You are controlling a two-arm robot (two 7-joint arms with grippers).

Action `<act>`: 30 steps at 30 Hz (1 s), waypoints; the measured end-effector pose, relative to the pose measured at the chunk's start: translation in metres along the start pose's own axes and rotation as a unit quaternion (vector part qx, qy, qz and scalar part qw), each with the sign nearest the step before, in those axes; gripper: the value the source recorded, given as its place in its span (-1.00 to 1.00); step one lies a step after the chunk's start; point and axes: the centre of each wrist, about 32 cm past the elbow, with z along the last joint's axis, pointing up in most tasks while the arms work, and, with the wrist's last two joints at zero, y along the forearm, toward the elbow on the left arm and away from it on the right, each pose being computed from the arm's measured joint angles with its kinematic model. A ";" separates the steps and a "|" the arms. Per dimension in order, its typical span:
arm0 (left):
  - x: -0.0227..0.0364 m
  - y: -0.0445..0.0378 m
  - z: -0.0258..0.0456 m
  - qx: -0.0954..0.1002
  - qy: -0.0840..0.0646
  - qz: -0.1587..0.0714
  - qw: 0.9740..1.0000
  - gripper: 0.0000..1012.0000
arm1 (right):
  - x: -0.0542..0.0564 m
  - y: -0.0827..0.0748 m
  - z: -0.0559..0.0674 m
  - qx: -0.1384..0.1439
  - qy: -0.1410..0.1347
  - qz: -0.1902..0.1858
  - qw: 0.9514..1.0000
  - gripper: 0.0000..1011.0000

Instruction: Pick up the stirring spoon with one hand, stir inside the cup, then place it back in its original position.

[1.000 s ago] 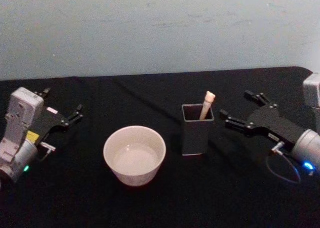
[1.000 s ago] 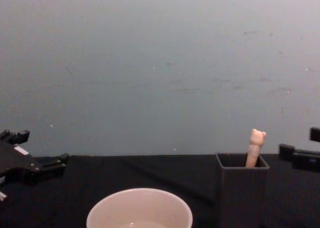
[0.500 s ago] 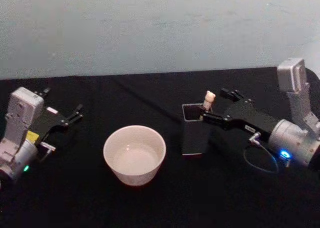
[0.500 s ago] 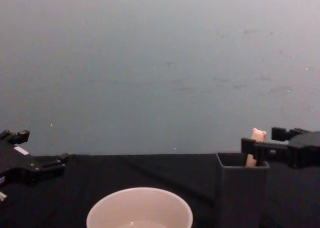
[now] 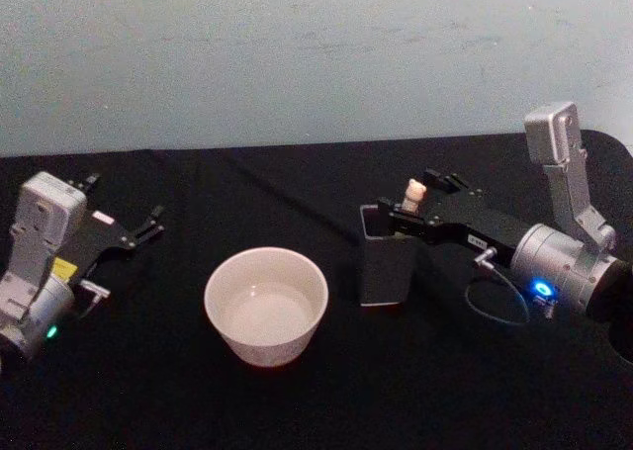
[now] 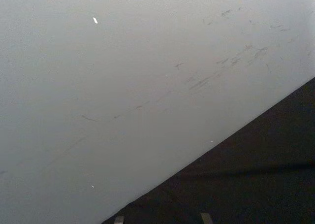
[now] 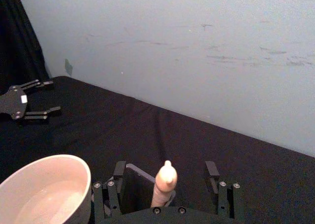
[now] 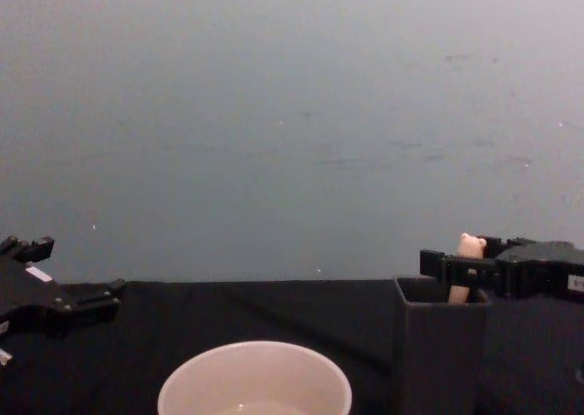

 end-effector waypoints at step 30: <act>0.0000 0.0000 0.0000 0.000 0.000 0.000 1.000 0.98 | 0.004 0.003 -0.001 -0.006 0.013 -0.010 1.000 0.98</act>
